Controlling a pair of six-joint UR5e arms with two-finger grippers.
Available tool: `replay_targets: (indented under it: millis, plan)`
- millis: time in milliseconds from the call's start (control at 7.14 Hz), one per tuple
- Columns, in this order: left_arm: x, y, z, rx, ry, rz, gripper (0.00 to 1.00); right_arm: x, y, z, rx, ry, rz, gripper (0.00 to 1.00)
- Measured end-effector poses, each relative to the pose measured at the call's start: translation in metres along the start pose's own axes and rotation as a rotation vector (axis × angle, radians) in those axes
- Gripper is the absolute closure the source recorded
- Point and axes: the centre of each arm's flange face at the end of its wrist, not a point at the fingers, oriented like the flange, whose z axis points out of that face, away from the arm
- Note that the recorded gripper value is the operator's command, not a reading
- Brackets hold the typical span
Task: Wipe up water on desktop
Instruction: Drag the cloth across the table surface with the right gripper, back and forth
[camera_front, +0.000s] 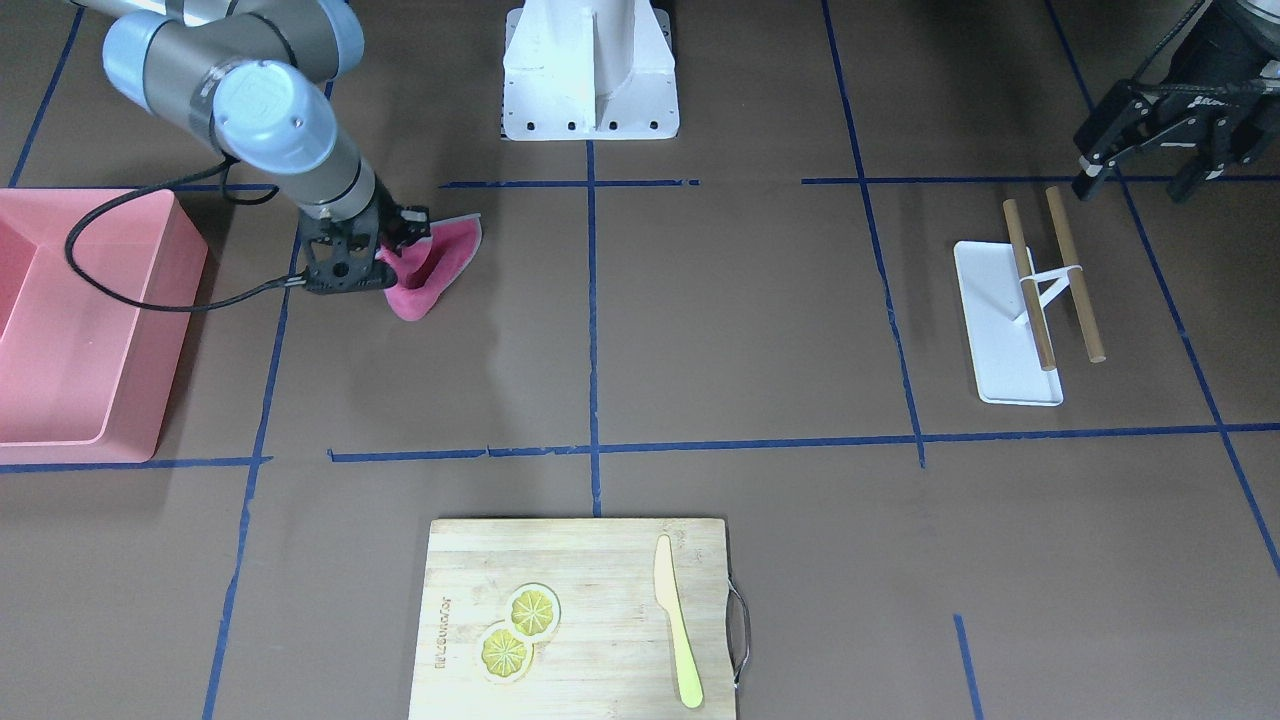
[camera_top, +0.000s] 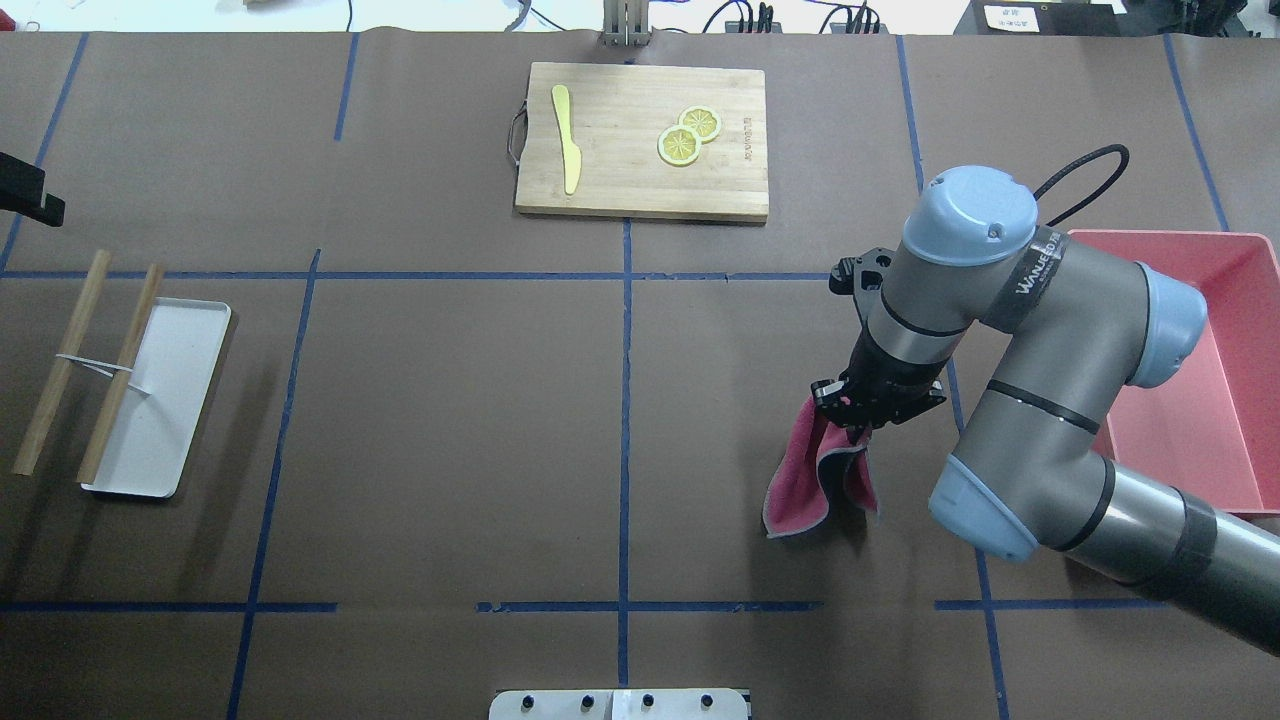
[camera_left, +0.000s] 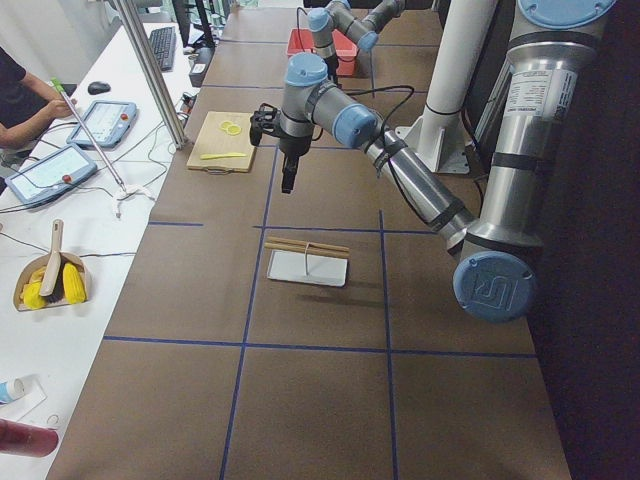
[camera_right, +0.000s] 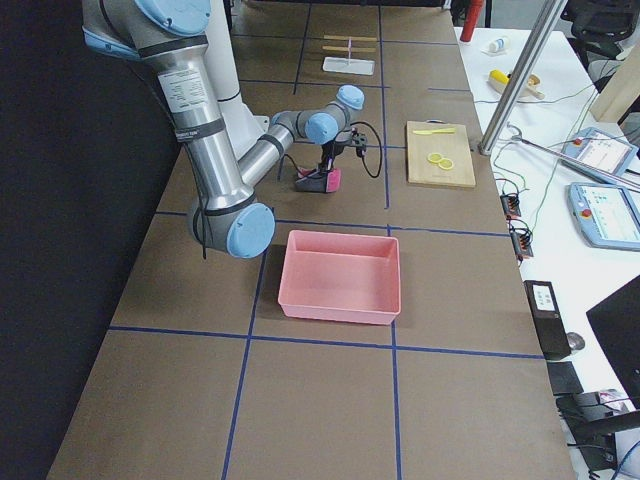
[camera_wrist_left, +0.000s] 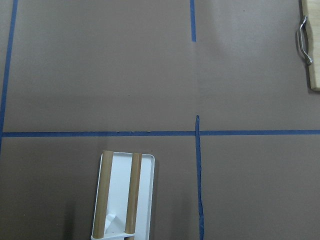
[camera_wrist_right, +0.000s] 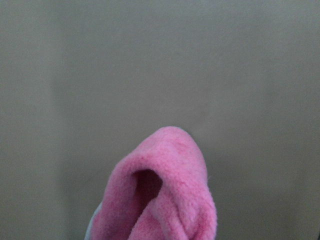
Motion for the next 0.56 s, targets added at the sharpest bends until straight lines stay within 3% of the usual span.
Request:
replay_targets:
  millis: [560]
  plan:
    - [0.001,0.000,0.001,-0.002,0.001,-0.001,0.00,0.073,-0.068,-0.006,0.049,0.070,0.151,1.00]
